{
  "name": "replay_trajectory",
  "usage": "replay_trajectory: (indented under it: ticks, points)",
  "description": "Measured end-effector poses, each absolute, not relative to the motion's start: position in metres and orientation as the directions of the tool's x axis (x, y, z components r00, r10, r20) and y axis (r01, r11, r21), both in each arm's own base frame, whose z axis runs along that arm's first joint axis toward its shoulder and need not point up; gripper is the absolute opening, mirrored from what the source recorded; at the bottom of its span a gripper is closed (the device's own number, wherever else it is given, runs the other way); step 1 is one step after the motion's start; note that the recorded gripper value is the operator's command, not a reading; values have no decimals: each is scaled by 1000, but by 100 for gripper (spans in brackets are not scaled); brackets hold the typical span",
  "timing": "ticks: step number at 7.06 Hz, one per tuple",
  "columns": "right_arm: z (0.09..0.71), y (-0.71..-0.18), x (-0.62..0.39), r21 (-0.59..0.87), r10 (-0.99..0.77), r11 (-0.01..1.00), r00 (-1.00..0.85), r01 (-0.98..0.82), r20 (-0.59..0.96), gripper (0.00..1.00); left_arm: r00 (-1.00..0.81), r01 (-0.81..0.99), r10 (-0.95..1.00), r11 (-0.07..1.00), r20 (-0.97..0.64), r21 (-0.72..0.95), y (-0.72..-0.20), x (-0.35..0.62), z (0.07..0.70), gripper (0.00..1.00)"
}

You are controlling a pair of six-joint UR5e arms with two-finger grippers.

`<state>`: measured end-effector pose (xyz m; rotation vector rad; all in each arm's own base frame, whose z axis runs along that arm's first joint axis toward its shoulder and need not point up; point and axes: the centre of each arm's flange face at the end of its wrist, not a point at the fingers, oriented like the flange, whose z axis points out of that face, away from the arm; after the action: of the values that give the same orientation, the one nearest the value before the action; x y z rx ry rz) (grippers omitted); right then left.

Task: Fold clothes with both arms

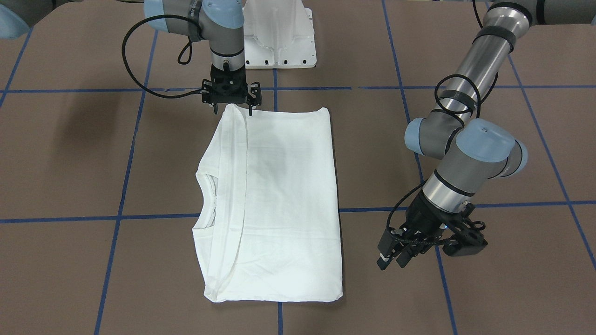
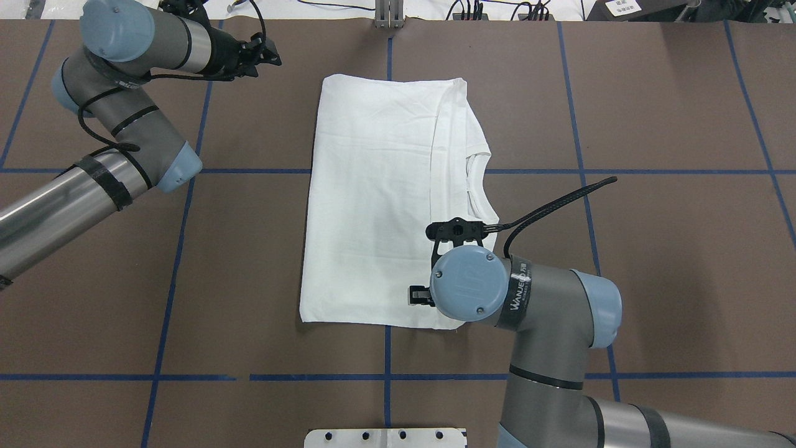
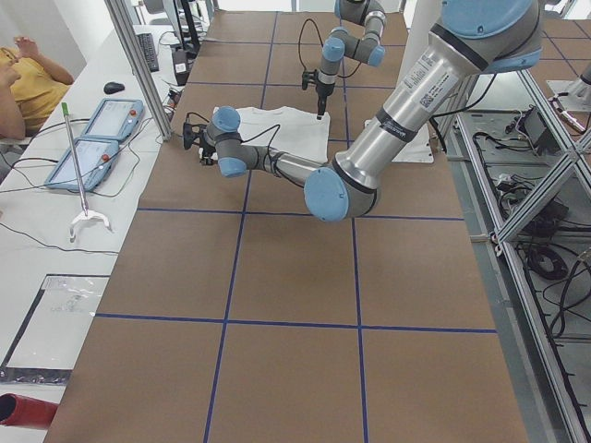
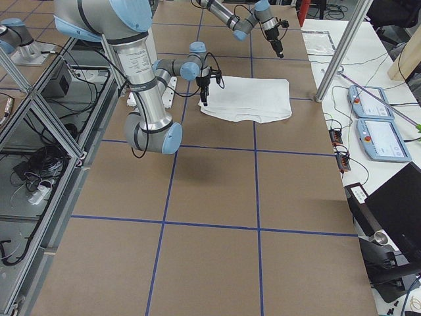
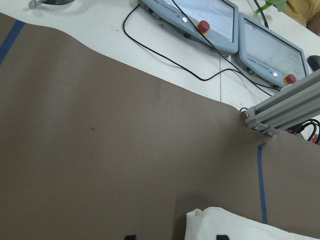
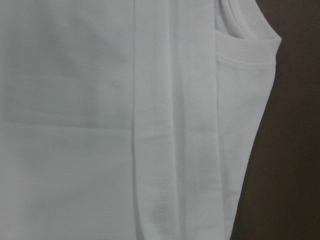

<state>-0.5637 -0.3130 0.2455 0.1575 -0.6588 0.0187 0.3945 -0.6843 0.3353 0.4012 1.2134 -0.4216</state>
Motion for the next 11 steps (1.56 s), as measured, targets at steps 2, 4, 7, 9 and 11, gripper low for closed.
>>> replay_trajectory:
  ticks: [2, 4, 7, 9, 11]
  points:
    - [255, -313, -579, 228, -183, 971, 838, 72, 514, 100, 295, 514, -99, 855, -950, 70, -683, 394, 340, 65]
    - [267, -311, -580, 234, -252, 958, 871, 164, 421, 100, 297, 513, -102, 855, -949, 69, -682, 394, 344, 65]
    - [271, -312, -582, 228, -275, 953, 882, 199, 382, 100, 298, 512, -102, 856, -949, 69, -681, 395, 345, 65]
    - [286, -332, -566, 228, -280, 951, 891, 207, 357, 100, 295, 513, -100, 856, -950, 69, -681, 394, 344, 65]
    - [311, -339, -524, 213, -266, 957, 896, 199, 356, 100, 294, 513, -98, 856, -951, 70, -681, 393, 342, 65]
